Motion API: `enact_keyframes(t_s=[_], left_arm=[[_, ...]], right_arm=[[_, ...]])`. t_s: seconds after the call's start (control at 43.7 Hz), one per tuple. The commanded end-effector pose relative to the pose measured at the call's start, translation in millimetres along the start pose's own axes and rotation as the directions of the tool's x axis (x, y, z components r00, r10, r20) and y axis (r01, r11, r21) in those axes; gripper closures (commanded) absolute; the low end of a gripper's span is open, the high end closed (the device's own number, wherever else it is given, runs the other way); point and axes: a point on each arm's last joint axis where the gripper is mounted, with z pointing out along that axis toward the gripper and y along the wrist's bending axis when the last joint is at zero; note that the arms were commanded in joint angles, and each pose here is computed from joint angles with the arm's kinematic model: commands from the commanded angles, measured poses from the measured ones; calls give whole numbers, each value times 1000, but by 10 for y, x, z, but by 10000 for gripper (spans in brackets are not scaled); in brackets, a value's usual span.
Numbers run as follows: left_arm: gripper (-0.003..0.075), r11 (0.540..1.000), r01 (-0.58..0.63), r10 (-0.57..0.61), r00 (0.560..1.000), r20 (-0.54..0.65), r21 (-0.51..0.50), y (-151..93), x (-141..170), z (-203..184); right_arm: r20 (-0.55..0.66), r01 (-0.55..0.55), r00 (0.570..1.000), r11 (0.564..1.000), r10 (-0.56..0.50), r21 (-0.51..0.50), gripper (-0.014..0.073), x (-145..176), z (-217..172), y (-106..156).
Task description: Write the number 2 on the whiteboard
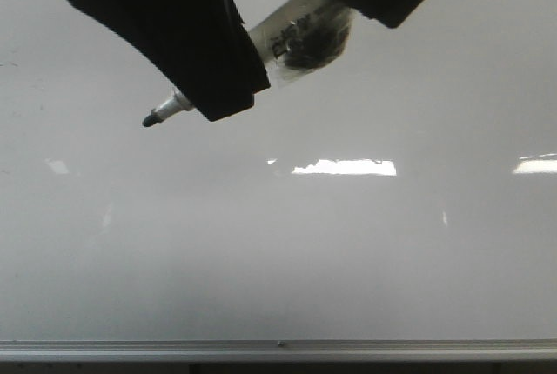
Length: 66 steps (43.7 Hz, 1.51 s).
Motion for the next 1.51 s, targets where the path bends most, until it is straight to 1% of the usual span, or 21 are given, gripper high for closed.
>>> enact_keyframes(t_s=[0.0, 0.023, 0.046, 0.115, 0.16, 0.275, 0.366, 0.412, 0.481, 0.527, 0.595, 0.664, 0.71, 0.779, 0.847, 0.893, 0.962, 1.053, 1.26, 1.397, 1.489], left_arm=[[298, 998, 8, -1, 993, 115, -61, 18, -109, -182], [244, 998, 5, 3, 994, 111, -65, 22, -106, -182], [211, 997, -1, 9, 994, 105, -73, 26, -98, -189], [148, 995, -1, 10, 996, 87, -97, 53, -43, -256], [143, 994, 18, -8, 996, 93, -111, 72, -3, -326], [146, 986, 97, -76, 986, 150, -134, 115, 129, -556], [146, 975, 170, -141, 969, 201, -140, 130, 261, -726], [146, 969, 200, -164, 960, 227, -147, 120, 330, -815], [146, 947, 276, -229, 939, 258, -162, 119, 462, -925], [146, 927, 333, -279, 921, 273, -175, 111, 558, -985], [146, 897, 400, -340, 895, 288, -186, 93, 675, -1036], [146, 871, 450, -385, 874, 298, -195, 72, 778, -1066], [146, 854, 479, -410, 859, 306, -202, 62, 833, -1085], [146, 837, 506, -432, 846, 313, -210, 53, 892, -1105], [146, 821, 527, -448, 833, 324, -218, 57, 924, -1127], [146, 818, 531, -450, 831, 328, -222, 62, 932, -1128], [146, 814, 534, -448, 828, 339, -228, 74, 931, -1128], [147, 812, 535, -443, 825, 351, -233, 84, 925, -1130], [147, 810, 536, -439, 823, 359, -237, 92, 920, -1134], [151, 810, 536, -439, 823, 361, -238, 93, 919, -1135], [162, 810, 536, -439, 823, 361, -238, 93, 919, -1135]], right_arm=[[71, 11, 997, 1000, -12, 9, 614, -107, -124, 35], [71, 11, 997, 1000, -12, 9, 614, -107, -124, 35], [71, 11, 997, 1000, -12, 9, 614, -107, -124, 35], [65, 8, 998, 1000, -9, 15, 614, -100, -131, 32], [59, -2, 998, 1000, 0, 30, 614, -86, -155, 27], [28, -41, 999, 994, 38, 103, 614, -14, -272, -12], [-3, -95, 995, 978, 98, 187, 614, 82, -408, -58], [-18, -138, 989, 962, 147, 235, 614, 145, -487, -86], [-14, -243, 965, 915, 261, 321, 614, 252, -623, -144], [15, -343, 931, 864, 364, 368, 614, 329, -724, -177], [65, -447, 884, 798, 462, 405, 614, 414, -853, -186], [122, -524, 840, 730, 529, 439, 614, 501, -978, -171], [160, -552, 823, 698, 545, 456, 614, 549, -1039, -133], [215, -576, 809, 661, 548, 481, 614, 641, -1082, -73], [279, -593, 800, 636, 531, 494, 614, 705, -1097, -7], [312, -603, 795, 625, 520, 495, 624, 757, -1069, 35], [361, -613, 789, 611, 496, 501, 665, 829, -1014, 78], [428, -636, 771, 587, 471, 501, 663, 904, -951, 107], [569, -682, 726, 514, 386, 521, 663, 979, -842, -48], [612, -691, 714, 485, 341, 536, 663, 947, -825, -204], [617, -693, 713, 472, 334, 545, 663, 948, -776, -312]])
